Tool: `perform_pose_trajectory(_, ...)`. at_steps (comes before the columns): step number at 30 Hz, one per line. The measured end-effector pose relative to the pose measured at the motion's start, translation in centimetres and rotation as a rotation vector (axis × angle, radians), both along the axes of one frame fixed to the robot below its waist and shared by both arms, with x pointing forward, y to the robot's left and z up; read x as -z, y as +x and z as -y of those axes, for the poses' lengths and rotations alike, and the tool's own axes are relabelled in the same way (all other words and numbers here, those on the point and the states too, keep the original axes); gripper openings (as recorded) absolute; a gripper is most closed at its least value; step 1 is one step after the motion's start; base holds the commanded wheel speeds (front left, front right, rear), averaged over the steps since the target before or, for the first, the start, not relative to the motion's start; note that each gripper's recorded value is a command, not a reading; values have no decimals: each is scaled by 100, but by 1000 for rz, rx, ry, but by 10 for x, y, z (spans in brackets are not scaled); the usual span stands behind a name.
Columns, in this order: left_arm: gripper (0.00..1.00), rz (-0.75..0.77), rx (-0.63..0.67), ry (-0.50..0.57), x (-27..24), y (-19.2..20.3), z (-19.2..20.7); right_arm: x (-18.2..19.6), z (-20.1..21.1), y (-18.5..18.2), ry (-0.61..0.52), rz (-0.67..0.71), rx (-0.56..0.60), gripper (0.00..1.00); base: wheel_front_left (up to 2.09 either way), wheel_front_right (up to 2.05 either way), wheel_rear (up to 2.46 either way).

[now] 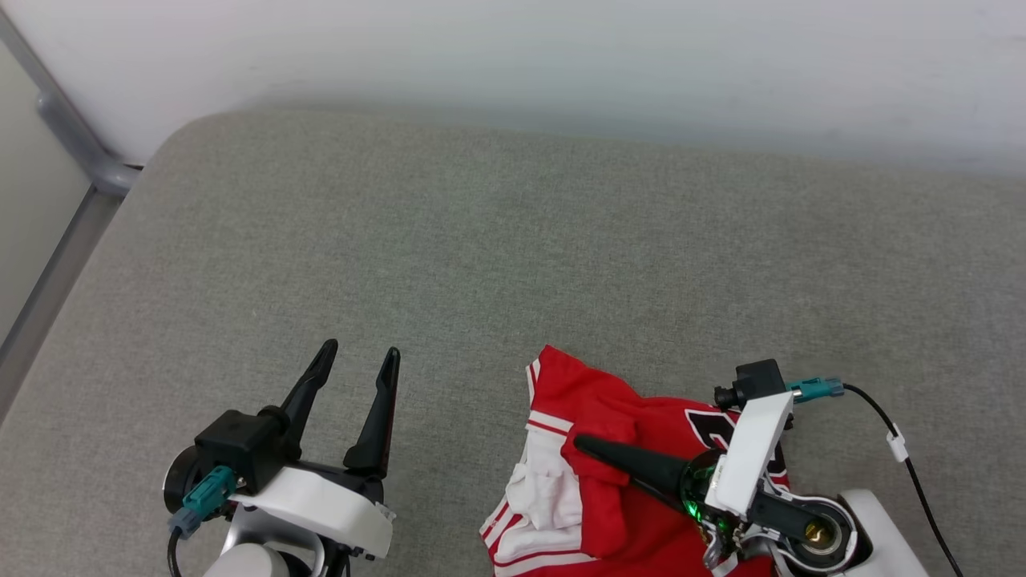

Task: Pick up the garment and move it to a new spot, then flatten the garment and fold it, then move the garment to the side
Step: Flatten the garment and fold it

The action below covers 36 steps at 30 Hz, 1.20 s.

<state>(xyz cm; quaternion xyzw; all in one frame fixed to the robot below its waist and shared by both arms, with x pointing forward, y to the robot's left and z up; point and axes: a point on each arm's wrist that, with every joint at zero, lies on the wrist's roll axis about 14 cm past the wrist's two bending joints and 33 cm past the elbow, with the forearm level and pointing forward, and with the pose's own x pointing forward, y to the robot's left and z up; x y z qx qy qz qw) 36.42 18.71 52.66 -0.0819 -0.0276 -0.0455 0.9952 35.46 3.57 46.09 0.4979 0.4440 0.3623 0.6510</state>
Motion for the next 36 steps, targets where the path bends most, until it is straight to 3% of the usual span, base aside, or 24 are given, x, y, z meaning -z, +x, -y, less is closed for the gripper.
perform_pose_trajectory(6,100,-23,-14,-3,10,5,-4,10,-8,8,-41,21,29,100,0,0,0)
perform_pose_trajectory(10,100,-27,-13,-5,12,9,-3,-4,-5,21,-89,153,83,100,0,0,0)
perform_pose_trajectory(15,100,-7,-10,-6,7,12,-1,-22,42,59,-296,455,294,100,0,0,0)
perform_pose_trajectory(20,100,11,-13,-6,2,12,0,-39,110,82,-485,660,540,100,0,0,0)
perform_pose_trajectory(28,100,31,-13,-1,-5,9,4,-58,220,66,-837,848,799,100,0,0,0)
perform_pose_trajectory(36,100,35,3,19,-5,-4,10,-91,243,22,-996,1036,849,100,0,0,0)
